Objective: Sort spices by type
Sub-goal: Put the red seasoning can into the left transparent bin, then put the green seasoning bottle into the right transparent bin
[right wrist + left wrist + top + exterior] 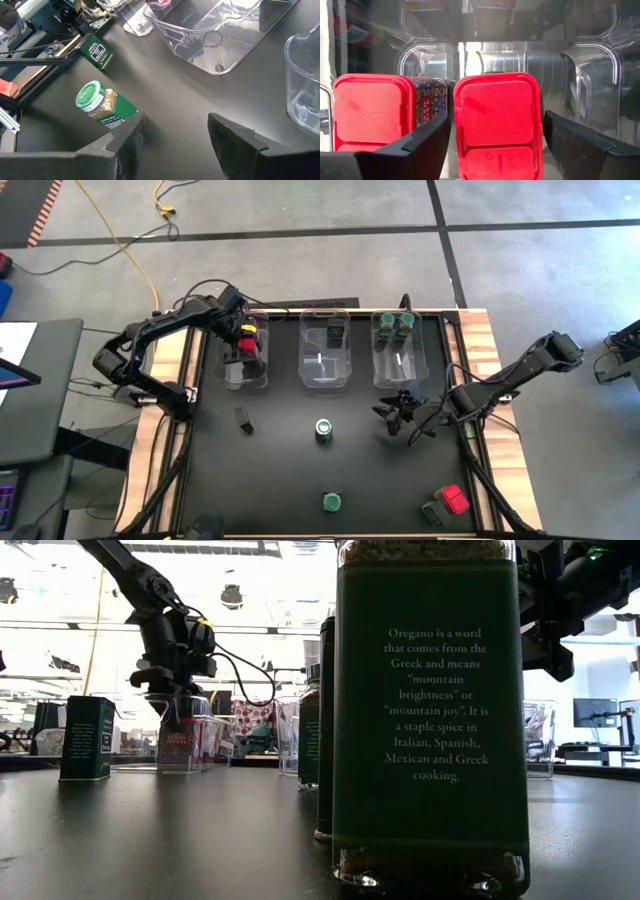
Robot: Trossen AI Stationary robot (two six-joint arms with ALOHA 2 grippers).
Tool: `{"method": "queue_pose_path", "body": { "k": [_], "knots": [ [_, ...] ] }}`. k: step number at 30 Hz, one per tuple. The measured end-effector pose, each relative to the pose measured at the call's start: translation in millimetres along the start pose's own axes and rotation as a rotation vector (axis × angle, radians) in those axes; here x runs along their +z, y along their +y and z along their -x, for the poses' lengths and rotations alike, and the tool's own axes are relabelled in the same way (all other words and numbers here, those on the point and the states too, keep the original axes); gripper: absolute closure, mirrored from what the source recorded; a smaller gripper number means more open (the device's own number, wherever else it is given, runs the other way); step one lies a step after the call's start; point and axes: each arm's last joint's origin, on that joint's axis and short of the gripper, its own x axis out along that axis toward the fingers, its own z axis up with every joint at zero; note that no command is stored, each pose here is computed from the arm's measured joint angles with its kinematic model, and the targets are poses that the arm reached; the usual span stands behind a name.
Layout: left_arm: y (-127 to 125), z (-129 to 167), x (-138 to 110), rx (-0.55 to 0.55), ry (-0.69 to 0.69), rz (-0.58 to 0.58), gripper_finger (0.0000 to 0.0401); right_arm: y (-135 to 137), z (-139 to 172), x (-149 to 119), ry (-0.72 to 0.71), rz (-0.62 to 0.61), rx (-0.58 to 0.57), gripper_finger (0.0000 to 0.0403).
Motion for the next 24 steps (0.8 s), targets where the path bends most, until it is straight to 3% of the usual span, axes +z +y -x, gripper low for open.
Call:
{"method": "queue_pose_path", "body": {
  "k": [15,24],
  "knots": [
    [5,20,9,0.018,-0.017,0.059,0.0097,0,0,0,0.001,0.003,0.0,0.0159],
    [-7,60,22,0.119,-0.145,0.152,0.0097,0,0,0,0.0,-0.012,0.0,0.0159]
  ]
}}
